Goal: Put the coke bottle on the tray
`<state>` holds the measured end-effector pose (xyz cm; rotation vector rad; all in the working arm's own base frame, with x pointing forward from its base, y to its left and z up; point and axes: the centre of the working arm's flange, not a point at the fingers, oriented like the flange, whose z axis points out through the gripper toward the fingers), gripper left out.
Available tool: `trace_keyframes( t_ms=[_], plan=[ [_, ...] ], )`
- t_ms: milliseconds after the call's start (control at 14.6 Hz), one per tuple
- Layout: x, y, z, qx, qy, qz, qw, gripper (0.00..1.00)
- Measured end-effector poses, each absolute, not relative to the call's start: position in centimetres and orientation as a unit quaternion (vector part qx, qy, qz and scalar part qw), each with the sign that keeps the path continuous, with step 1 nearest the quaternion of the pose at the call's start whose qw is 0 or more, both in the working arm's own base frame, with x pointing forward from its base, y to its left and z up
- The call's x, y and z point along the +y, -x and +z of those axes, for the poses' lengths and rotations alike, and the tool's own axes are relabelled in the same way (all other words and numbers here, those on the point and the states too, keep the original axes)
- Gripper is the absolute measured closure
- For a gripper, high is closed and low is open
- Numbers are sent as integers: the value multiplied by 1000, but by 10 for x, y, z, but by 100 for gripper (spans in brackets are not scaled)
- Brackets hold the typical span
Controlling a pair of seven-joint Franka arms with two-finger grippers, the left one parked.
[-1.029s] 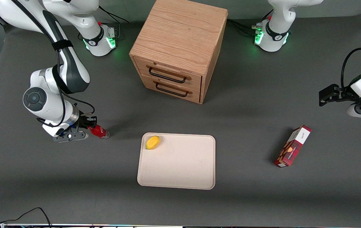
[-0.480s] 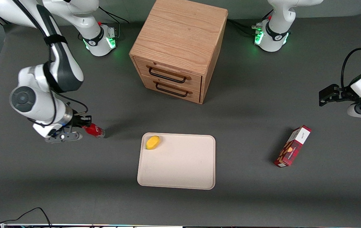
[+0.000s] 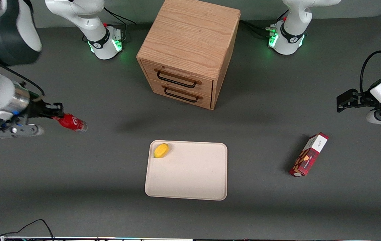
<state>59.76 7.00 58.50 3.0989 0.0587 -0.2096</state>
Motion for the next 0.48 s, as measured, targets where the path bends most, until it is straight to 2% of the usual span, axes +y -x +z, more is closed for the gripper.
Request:
trace_keyframes(
  t_ms=[206, 480],
  plan=[
    [60, -599, 598, 10, -998, -64, 13, 69],
    [78, -626, 556, 8, -998, -67, 7, 69]
  ],
)
